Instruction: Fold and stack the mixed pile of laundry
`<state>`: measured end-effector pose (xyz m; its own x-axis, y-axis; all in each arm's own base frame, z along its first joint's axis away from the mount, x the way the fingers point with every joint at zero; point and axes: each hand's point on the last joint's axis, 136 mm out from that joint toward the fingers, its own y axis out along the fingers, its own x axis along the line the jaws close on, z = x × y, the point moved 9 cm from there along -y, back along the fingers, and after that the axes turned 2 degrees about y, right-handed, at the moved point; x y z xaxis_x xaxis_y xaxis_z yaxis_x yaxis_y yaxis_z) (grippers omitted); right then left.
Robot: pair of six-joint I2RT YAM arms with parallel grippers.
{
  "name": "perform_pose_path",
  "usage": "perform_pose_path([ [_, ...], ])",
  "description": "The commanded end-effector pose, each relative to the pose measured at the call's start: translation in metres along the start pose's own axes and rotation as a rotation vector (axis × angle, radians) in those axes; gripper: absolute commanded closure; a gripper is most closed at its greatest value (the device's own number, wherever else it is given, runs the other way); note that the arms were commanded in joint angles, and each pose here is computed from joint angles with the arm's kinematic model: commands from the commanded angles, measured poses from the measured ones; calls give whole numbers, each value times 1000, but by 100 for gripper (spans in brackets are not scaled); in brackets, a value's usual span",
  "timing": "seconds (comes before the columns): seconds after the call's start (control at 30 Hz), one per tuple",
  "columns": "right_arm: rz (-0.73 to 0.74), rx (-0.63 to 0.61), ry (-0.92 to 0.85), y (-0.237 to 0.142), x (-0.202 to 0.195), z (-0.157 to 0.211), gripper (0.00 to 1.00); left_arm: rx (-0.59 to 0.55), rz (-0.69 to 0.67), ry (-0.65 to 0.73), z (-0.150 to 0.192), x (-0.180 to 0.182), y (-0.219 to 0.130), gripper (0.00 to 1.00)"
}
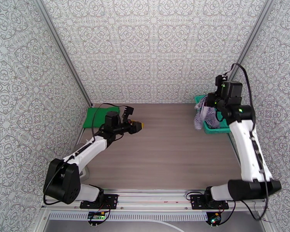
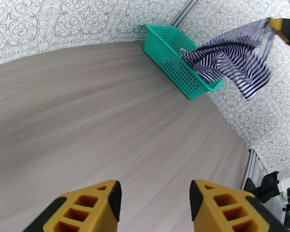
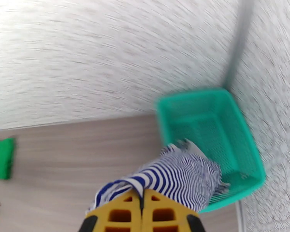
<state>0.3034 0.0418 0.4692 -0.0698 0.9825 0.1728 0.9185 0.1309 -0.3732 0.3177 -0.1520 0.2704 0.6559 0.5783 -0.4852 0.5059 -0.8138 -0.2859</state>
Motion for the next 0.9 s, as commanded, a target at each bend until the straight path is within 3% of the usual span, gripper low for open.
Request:
perform_pose_path([
  [0.0, -229, -12, -25, -26, 42, -2, 100, -19, -2, 8, -2, -13, -12, 47],
  [0.2, -464, 67, -76, -28, 111, 10, 100, -42, -37, 49, -5, -31, -37, 46],
  [0.4, -577, 165, -89, 6, 159, 30, 100, -17, -99, 50, 8, -38, -57, 43],
  [0.6, -496, 272, -47, 57, 167, 63, 100, 52, -157, -16, 42, -31, -61, 42],
  [0.77, -328, 421, 4, 103, 152, 126, 100, 166, -176, -81, 92, -18, -40, 39],
  [0.83, -282, 518, 14, 121, 141, 157, 83, 218, -183, -104, 112, -11, -28, 39],
  [0.87, -244, 567, 10, 129, 135, 172, 62, 240, -184, -114, 120, -8, -22, 39],
])
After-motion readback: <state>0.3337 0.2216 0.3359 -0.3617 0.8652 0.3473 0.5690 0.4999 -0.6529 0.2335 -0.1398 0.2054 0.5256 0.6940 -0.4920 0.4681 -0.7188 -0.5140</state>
